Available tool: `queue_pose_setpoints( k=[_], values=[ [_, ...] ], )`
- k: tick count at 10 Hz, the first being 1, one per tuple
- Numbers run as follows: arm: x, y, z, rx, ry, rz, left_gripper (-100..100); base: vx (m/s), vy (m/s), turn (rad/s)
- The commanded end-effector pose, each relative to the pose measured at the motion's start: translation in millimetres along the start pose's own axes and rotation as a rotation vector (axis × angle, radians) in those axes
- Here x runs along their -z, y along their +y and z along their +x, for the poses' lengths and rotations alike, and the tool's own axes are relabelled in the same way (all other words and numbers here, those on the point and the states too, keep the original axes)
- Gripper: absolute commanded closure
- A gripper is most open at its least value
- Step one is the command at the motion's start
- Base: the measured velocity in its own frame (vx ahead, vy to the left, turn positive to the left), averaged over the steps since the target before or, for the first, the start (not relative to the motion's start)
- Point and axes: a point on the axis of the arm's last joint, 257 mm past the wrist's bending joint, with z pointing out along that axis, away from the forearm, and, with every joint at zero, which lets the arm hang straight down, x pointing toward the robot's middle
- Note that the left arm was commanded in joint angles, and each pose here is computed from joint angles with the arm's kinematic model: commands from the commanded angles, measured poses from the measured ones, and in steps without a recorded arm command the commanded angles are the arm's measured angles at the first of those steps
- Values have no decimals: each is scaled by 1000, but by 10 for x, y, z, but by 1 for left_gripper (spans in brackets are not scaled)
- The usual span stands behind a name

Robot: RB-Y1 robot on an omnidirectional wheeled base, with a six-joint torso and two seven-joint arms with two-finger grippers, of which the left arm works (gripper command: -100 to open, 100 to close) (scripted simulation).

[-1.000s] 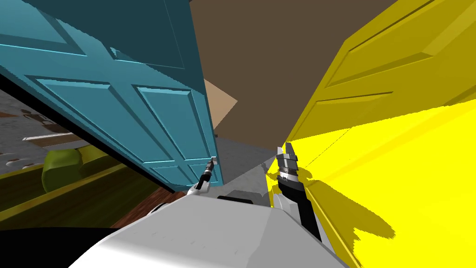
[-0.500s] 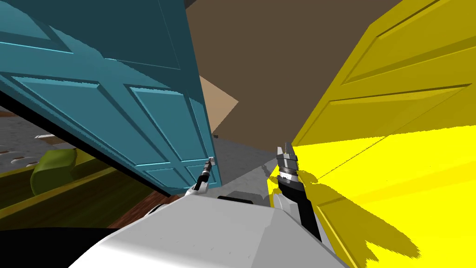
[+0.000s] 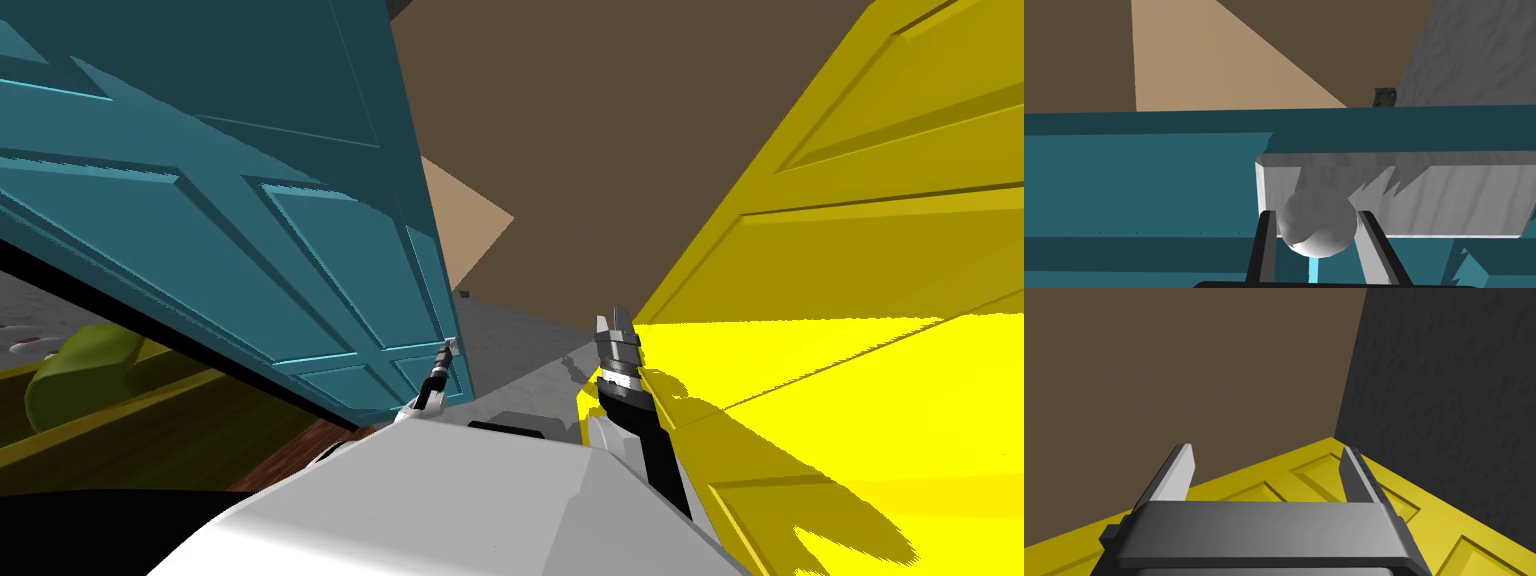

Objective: Push the door open

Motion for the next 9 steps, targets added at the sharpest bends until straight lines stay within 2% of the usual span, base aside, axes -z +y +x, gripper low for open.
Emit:
queue_pose_setpoints(
  k=[1,3,4,7,8,9],
  values=[
    [-38,-53,-68,0,-18,12,100,177,-10,46],
    [-27,-51,-186,1,-45,12,100,192,-20,39],
    [-27,-51,-186,1,-45,12,100,130,-13,17],
    [1,-47,-414,1,-100,12,100,161,-32,48],
    [1,-47,-414,1,-100,12,100,139,-22,30],
    [15,-45,-507,1,-121,12,100,165,-20,27]
  ],
)
